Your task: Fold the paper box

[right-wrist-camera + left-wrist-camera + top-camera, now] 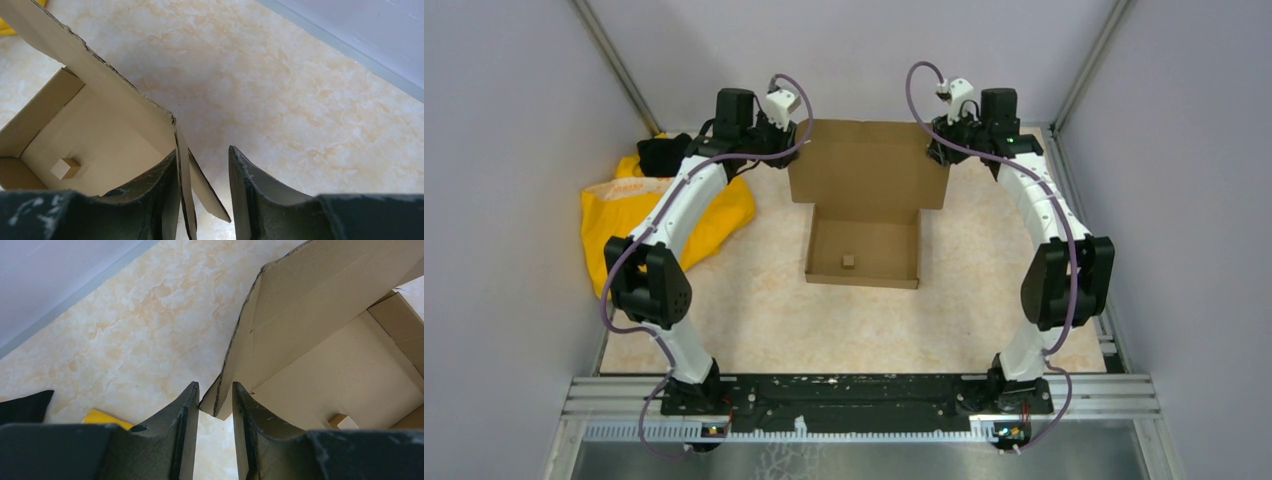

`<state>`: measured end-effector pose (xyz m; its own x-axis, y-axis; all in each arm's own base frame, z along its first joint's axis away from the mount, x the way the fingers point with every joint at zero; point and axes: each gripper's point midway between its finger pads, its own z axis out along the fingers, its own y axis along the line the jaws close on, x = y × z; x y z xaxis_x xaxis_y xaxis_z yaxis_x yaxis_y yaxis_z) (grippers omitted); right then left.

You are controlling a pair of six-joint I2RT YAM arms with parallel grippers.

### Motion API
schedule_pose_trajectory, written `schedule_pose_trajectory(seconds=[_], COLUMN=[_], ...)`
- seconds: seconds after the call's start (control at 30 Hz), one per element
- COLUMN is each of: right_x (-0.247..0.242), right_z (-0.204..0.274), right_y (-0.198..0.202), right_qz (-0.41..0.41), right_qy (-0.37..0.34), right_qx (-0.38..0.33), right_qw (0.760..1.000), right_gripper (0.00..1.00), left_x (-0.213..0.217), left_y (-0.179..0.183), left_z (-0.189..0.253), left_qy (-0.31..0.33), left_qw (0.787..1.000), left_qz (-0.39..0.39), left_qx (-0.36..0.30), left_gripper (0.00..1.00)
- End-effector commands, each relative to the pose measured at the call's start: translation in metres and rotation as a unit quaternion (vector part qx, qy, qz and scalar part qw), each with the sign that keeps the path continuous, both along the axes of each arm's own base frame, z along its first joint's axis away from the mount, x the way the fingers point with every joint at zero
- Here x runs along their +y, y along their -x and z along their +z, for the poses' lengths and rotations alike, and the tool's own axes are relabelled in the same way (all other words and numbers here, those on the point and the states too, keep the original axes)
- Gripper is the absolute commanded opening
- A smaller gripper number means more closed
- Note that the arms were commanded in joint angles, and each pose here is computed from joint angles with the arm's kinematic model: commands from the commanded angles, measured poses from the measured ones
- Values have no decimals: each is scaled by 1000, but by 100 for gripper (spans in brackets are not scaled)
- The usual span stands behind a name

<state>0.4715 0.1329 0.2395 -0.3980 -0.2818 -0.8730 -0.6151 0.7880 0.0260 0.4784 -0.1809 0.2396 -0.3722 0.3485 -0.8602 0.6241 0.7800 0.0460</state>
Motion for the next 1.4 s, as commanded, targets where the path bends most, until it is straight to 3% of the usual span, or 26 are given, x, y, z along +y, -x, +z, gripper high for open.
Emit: schedule_pose_trajectory(seconds=[0.0, 0.37, 0.73, 1.0, 1.37], right_x=[2, -4, -6, -5, -4], right_z=[41, 38, 38, 35, 29], right_y=[3, 6, 7, 7, 7], right_qz=[-2, -18, -22, -20, -25], right_qy=[-8, 1, 3, 3, 9], right_qx=[-59, -61, -62, -57, -47], right_qw=[998, 998, 998, 998, 999], right_gripper=[39, 41, 37, 28, 22], left_x=[-9, -10, -15, -20, -30], left_y=[-5, -8, -11, -13, -9], left_z=[18, 23, 26, 19, 5], left_qy=[19, 24, 30, 27, 10], left_qw=[1000, 999, 999, 999, 1000], left_qz=[-14, -7, -11, -13, -12], left_qx=[-19, -26, -29, -14, 0], left_gripper=[37, 50, 39, 18, 16])
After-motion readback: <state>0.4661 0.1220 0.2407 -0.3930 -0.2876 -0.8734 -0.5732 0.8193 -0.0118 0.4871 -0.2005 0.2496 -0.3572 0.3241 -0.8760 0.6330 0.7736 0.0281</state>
